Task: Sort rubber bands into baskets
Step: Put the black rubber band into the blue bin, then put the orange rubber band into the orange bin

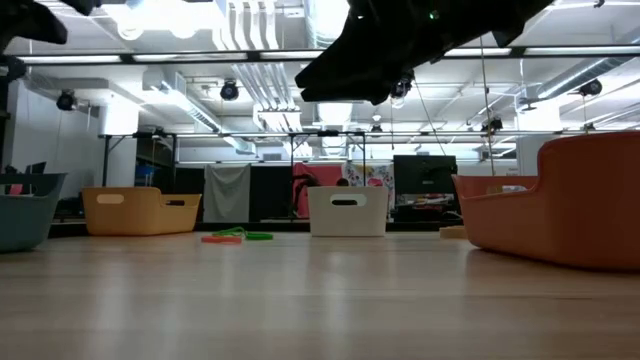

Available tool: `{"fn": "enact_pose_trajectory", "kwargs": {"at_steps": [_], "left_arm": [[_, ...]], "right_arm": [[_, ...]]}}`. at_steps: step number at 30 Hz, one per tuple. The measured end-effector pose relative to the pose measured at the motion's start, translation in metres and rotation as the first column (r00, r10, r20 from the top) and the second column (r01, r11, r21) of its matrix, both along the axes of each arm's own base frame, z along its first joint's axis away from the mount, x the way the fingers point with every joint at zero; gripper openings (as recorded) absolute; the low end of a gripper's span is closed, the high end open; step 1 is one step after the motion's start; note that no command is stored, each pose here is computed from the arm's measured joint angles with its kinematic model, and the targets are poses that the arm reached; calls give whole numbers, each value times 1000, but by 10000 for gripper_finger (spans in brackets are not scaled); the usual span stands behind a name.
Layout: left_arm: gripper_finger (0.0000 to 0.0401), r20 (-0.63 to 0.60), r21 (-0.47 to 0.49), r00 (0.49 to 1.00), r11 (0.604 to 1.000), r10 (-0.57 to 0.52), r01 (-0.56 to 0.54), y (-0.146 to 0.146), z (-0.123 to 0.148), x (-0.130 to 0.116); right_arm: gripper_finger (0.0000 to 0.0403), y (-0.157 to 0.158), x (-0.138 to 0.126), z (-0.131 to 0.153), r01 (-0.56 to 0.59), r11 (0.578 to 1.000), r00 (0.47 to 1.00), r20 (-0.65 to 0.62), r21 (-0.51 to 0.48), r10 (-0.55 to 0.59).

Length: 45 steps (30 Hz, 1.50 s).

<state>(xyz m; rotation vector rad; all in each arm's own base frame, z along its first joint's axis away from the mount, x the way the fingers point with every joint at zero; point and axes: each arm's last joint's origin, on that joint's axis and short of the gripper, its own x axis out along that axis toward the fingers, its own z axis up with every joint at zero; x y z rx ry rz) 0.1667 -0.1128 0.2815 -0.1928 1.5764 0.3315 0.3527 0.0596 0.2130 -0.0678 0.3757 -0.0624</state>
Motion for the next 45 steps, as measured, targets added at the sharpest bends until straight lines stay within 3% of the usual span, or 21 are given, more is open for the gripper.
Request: {"fn": "enact_pose_trajectory", "kwargs": {"at_steps": [6, 13, 28, 35, 40, 45], "left_arm": [[0, -78, -19, 995, 998, 65, -67, 5, -13, -10], [9, -158, 52, 980, 992, 123, -116, 12, -37, -21], [115, -173, 75, 967, 982, 185, -174, 13, -43, -23], [139, -166, 72, 967, 981, 191, -181, 13, -44, -23], [139, -77, 39, 982, 984, 175, -173, 9, -45, -15], [139, 163, 80, 985, 995, 48, -62, 4, -34, 2]], "right_arm": [[215, 0, 0, 0, -3, 1000, 1000, 0, -8, 3], [215, 0, 0, -1, -6, 1000, 1000, -3, -16, 6], [215, 0, -1, -1, -6, 1000, 1000, -6, -17, 6], [215, 0, -1, -2, -5, 1000, 1000, -6, -16, 5], [215, 0, -1, -2, -5, 1000, 1000, -7, -16, 5], [215, -2, -1, -2, -1, 1000, 1000, -6, -16, 1]]}}
